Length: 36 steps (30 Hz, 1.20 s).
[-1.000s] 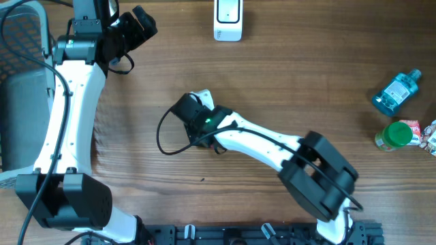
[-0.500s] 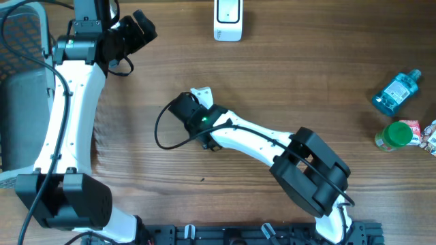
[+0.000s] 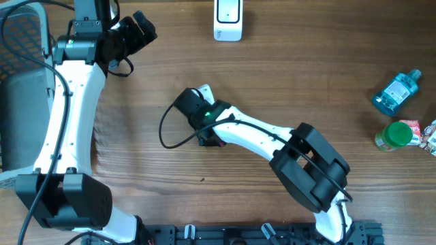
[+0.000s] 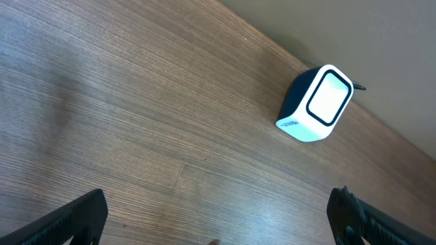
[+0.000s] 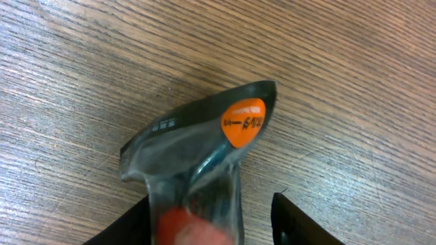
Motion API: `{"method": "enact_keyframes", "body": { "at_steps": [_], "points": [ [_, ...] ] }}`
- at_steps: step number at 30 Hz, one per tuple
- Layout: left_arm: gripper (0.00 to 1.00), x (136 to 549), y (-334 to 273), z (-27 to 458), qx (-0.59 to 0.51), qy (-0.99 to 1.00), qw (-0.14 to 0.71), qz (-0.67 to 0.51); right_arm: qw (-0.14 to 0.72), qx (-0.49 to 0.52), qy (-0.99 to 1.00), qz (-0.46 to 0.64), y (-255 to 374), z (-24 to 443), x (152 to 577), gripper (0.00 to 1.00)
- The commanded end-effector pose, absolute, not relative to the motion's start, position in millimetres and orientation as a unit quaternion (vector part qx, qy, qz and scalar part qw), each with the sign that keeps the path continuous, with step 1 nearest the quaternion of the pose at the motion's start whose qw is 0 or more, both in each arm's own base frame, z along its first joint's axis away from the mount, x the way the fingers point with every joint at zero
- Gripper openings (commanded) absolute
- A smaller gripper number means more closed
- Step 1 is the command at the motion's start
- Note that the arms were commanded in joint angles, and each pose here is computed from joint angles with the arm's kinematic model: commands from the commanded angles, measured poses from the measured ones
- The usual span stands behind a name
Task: Scan the item barcode
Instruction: 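Grasp the snack bag top with the right gripper and lift it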
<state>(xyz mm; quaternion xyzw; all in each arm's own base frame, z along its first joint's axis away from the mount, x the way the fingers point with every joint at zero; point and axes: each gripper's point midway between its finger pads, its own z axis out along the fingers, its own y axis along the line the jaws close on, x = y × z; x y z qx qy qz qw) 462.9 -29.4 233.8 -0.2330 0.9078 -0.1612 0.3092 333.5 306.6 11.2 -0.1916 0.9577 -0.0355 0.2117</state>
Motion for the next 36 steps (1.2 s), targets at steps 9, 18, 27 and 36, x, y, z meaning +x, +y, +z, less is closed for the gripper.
{"method": "enact_keyframes", "body": {
  "at_steps": [9,18,27,36],
  "points": [
    [1.00,461.1,-25.7,246.4,-0.224,0.906,0.324,-0.154,0.182,-0.159,0.969,-0.041,300.7,-5.4,325.7,0.23],
    [1.00,460.0,-20.1,244.6,-0.231,0.907,0.325,-0.138,0.174,-0.147,0.973,-0.040,298.9,-4.2,322.0,0.08],
    [1.00,460.1,-20.1,244.7,-0.231,0.907,0.325,-0.138,0.105,-0.140,0.979,0.108,352.4,21.0,300.8,0.05],
    [1.00,460.1,-20.1,244.7,-0.231,0.907,0.325,-0.138,-0.067,0.012,0.938,0.340,355.4,83.5,306.1,0.05]
  ]
}}
